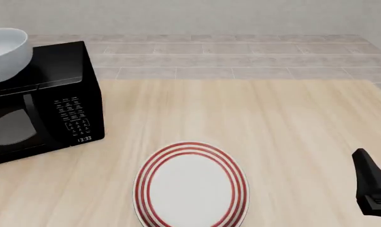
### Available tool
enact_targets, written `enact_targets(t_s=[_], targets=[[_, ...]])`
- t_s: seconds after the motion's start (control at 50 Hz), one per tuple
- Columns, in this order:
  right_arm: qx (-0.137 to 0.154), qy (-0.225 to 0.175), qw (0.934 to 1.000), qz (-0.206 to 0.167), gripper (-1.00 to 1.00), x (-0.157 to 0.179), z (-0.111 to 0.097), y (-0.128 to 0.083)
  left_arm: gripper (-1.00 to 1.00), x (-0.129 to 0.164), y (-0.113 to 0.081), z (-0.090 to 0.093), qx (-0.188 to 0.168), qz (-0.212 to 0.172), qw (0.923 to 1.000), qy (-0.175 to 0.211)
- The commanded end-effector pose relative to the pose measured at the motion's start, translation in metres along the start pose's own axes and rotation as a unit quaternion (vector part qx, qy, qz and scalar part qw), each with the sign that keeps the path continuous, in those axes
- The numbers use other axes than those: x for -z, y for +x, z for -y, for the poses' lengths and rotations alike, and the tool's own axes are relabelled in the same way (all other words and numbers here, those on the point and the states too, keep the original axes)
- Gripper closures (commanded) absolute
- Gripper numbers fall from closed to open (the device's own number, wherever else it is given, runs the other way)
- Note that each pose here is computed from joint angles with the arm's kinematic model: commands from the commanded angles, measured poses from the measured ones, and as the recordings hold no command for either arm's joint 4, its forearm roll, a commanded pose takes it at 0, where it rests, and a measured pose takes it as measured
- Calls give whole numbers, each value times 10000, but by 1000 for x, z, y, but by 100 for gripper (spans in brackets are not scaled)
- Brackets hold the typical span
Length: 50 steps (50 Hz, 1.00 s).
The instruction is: Pick up the white bowl and put it on the plate.
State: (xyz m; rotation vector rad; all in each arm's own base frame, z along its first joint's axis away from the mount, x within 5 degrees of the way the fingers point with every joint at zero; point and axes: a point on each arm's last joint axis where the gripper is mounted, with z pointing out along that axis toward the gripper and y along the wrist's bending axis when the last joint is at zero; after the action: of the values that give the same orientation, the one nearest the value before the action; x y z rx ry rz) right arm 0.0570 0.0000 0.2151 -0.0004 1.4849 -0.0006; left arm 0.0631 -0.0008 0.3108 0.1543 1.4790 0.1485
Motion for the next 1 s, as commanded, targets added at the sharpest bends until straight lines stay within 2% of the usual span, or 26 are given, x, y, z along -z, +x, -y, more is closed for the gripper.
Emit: enact_targets(t_s=[0.02, 0.08, 0.1, 0.22, 0.3, 0.34, 0.36, 0.44, 0.52, 0.58, 0.68, 0.72, 0.76, 0.84, 0.86, 0.88, 0.9, 0.92, 0.94, 0.96, 1.0], targets=[[-1, 0, 10000, 1, -100, 0, 0, 1, -100, -1, -40, -6, -538, -127, 9983, 168], [-1, 0, 10000, 1, -100, 0, 0, 1, -100, -2, -52, -9, -617, -154, 9979, 119], [-1, 0, 10000, 1, -100, 0, 0, 1, -100, -4, -57, -11, -767, -225, 9968, 77], [-1, 0, 10000, 1, -100, 0, 0, 1, -100, -11, -70, -15, -1036, -459, 9935, 72], [-1, 0, 10000, 1, -100, 0, 0, 1, -100, -9, -90, -20, -1320, -525, 9898, 42], [-1, 0, 10000, 1, -100, 0, 0, 1, -100, -5, -94, -20, -1597, -476, 9860, 34], [-1, 0, 10000, 1, -100, 0, 0, 1, -100, -8, -100, -22, -1445, -558, 9879, 10], [-1, 0, 10000, 1, -100, 0, 0, 1, -100, -3, -112, -24, -1616, -654, 9846, 108], [-1, 0, 10000, 1, -100, 0, 0, 1, -100, -5, -118, -25, -1933, -741, 9782, 141], [-1, 0, 10000, 1, -100, 0, 0, 1, -100, -5, -135, -29, -1941, -737, 9782, 108], [-1, 0, 10000, 1, -100, 0, 0, 1, -100, -11, -149, -34, -2160, -949, 9718, 32], [-1, 0, 10000, 1, -100, 0, 0, 1, -100, -14, -151, -35, -2203, -1020, 9701, -10], [-1, 0, 10000, 1, -100, 0, 0, 1, -100, -15, -137, -34, -2234, -1106, 9684, -33], [-1, 0, 10000, 1, -100, 0, 0, 1, -100, -19, -133, -34, -2274, -1289, 9652, -5], [-1, 0, 10000, 1, -100, 0, 0, 1, -100, -21, -149, -37, -2268, -1263, 9657, 6], [-1, 0, 10000, 1, -100, 0, 0, 1, -100, -24, -151, -38, -2217, -1315, 9662, 16], [-1, 0, 10000, 1, -100, 0, 0, 1, -100, -28, -141, -36, -2004, -1472, 9686, 88], [-1, 0, 10000, 1, -100, 0, 0, 1, -100, -29, -134, -35, -2096, -1557, 9652, 137], [-1, 0, 10000, 1, -100, 0, 0, 1, -100, -21, -129, -32, -2422, -1398, 9599, 201], [-1, 0, 10000, 1, -100, 0, 0, 1, -100, -22, -126, -33, -2537, -1399, 9570, 133], [-1, 0, 10000, 1, -100, 0, 0, 1, -100, -28, -127, -35, -2498, -1465, 9571, 58]])
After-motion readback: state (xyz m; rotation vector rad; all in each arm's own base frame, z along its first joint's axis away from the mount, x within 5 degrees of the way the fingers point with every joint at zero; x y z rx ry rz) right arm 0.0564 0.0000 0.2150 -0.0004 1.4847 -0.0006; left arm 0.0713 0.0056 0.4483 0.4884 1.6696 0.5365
